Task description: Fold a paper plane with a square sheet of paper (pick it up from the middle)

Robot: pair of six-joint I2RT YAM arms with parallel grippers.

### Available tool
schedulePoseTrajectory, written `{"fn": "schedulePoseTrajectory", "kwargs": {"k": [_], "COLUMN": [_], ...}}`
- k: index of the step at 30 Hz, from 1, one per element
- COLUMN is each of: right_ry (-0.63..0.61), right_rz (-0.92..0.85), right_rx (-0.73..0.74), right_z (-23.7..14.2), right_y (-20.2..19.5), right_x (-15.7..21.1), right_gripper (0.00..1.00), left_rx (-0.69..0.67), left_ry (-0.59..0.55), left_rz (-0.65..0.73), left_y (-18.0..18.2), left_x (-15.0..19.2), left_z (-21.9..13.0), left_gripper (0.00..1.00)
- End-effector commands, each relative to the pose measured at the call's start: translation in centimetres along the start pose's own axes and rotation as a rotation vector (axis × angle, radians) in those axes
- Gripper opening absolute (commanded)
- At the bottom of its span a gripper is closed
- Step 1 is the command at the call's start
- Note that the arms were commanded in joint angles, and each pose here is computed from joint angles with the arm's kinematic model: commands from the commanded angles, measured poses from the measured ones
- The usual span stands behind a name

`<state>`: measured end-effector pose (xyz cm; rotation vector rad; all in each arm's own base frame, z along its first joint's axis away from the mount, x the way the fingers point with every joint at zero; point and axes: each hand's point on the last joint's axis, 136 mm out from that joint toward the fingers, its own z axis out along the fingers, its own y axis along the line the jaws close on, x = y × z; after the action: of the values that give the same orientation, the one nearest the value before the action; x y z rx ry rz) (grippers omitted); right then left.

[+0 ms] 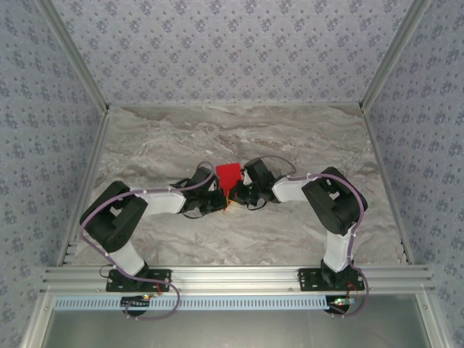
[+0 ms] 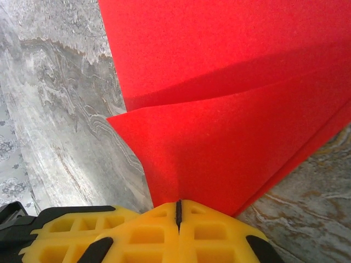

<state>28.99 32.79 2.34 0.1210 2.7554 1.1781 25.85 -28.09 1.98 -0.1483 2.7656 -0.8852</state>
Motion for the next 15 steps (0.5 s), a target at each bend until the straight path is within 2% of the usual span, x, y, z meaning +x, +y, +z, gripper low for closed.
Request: {"fn": "schedulePoseTrajectory", "kwargs": {"k": [1, 7, 15], "right_ry": [0.032, -0.017, -0.081], "right_rz": [0.032, 0.005, 0.013], "right_rx": [0.033, 0.132, 0.188], "right_z": [0.7, -0.2, -2.3], "right_y": [-1.2, -3.6, -7.2], "right_x": [1.0, -1.5, -7.3], "right_gripper": [0.0, 0.0, 0.0], "left_rx": [-0.081, -0.172, -0.255], "left_ry": [0.037, 0.062, 0.116], "left_rz": [-0.013, -0.035, -0.05], "left_y": [2.4, 4.1, 6.1], "left_x": [1.5, 2.2, 3.5], "left_z": [0.6, 0.1, 0.1], "left_gripper": [0.0, 0.0, 0.0]}}
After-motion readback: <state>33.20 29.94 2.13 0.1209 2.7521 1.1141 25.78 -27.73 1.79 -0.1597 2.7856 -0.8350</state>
